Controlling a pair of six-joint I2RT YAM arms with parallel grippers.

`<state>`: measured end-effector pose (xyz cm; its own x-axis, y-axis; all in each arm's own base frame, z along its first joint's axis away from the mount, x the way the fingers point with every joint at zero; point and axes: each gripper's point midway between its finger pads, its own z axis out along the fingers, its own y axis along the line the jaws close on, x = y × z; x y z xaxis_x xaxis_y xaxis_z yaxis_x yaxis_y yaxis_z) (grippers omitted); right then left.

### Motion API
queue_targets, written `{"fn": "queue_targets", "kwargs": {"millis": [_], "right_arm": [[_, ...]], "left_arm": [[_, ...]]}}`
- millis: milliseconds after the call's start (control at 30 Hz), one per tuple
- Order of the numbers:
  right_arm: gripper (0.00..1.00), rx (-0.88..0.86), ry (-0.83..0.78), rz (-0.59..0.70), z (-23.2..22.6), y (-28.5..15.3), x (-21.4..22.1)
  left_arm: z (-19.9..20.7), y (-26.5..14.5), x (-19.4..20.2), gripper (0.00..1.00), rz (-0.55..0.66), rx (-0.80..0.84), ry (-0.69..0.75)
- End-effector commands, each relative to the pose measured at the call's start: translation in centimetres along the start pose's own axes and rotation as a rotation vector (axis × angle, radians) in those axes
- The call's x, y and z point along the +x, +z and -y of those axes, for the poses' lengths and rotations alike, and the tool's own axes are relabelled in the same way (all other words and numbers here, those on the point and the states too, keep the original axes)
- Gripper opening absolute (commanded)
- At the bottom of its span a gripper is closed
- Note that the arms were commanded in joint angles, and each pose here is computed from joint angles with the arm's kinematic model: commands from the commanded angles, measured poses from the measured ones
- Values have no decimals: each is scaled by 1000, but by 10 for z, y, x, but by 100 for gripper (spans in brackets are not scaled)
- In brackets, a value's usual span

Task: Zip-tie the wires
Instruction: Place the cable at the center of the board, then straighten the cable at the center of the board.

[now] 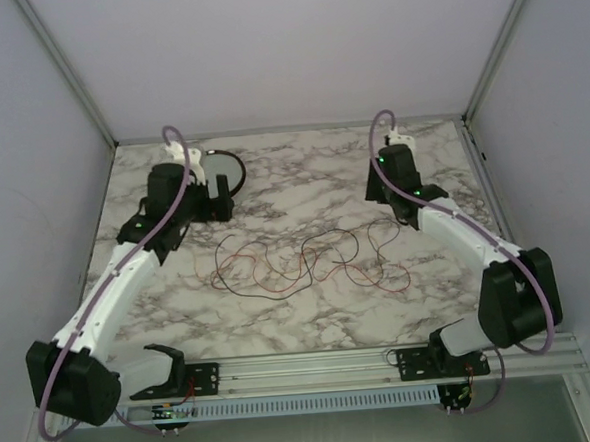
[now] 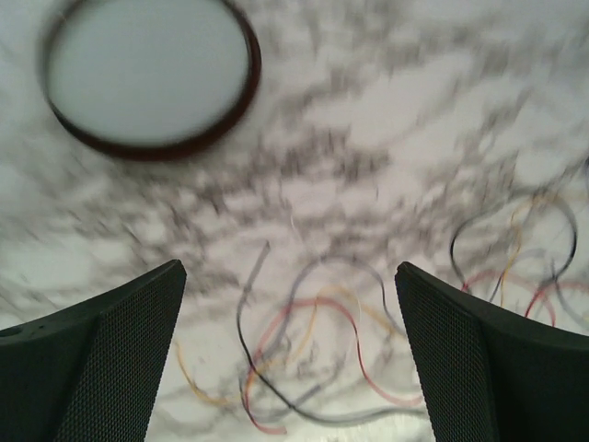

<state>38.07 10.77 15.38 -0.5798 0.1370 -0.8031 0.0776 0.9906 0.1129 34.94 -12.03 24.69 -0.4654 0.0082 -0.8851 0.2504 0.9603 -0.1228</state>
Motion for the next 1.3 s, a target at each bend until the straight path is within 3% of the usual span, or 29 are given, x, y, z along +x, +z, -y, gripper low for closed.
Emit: {"fn": "queue_targets", "kwargs": {"millis": [0, 200, 433, 833, 1267], "right_arm": [[53, -179, -28, 17, -59, 6, -16], [53, -294, -72, -47, -111, 21, -2], [54, -375, -116, -112, -155, 35, 15], [54, -387, -145, -144, -168, 36, 30], [54, -354, -154, -149, -157, 33, 35]], "left_arm": [[17, 10, 79, 95, -242, 97, -117], [46, 8, 131, 82, -400, 218, -250], [67, 10, 176, 71, -530, 226, -234], [68, 48, 202, 41, -539, 150, -186], [63, 78, 192, 28, -522, 109, -100]]}}
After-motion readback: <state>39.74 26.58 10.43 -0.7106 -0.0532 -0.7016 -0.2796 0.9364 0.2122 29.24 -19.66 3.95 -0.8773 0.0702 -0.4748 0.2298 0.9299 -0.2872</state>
